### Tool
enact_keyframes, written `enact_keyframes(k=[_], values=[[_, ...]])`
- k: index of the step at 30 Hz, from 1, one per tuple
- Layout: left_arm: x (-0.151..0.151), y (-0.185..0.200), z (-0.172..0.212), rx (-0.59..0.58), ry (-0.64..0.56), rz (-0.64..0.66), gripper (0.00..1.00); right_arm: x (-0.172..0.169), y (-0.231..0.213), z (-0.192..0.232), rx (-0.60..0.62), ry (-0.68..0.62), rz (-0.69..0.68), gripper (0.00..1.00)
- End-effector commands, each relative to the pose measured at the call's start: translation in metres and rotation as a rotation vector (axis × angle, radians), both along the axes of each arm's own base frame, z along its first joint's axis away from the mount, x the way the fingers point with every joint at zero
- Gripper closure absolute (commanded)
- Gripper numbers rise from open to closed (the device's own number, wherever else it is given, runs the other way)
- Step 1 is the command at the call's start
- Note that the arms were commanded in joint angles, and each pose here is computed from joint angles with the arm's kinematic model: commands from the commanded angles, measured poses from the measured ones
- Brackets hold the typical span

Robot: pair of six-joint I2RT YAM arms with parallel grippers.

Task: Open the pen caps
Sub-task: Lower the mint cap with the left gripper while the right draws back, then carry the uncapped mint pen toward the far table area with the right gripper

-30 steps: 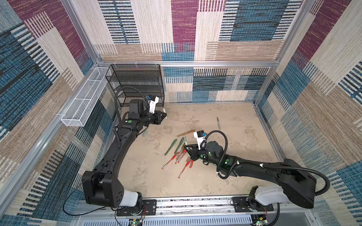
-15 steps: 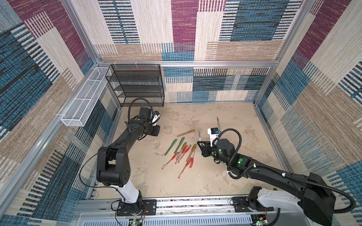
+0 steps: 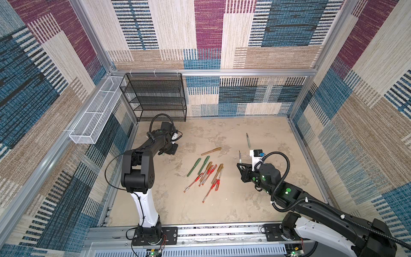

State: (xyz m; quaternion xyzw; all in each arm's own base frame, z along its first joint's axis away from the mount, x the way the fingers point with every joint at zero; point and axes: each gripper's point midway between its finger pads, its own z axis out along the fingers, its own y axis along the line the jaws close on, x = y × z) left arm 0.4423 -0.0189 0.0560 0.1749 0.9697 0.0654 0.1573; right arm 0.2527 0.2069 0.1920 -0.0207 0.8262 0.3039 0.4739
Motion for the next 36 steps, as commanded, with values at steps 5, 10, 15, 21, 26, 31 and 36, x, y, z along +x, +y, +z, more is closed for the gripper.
enact_keyframes(k=[5,10,15,21,26,31,36], values=[[0.002,0.015,-0.014,0.081,0.040,0.006,0.97,-0.002,-0.003,-0.003,0.001,-0.003,-0.002,1.00],[0.007,0.015,-0.019,0.072,0.052,0.025,0.87,-0.001,0.001,0.000,0.001,-0.005,0.011,1.00],[0.008,0.013,-0.007,0.052,0.024,0.037,0.75,-0.002,-0.001,0.008,0.013,-0.004,0.004,1.00],[0.006,0.006,0.020,-0.007,-0.034,0.059,0.59,0.000,0.001,0.013,0.013,0.009,0.000,1.00],[-0.002,-0.006,0.050,-0.089,-0.097,0.064,0.53,0.004,0.005,0.018,0.000,0.012,0.000,1.00],[-0.021,-0.017,0.089,-0.170,-0.205,0.047,0.45,0.014,0.005,0.019,-0.058,0.011,-0.005,1.00],[-0.051,-0.031,0.123,-0.266,-0.318,-0.011,0.30,0.037,0.002,0.023,-0.135,0.039,-0.005,1.00]])
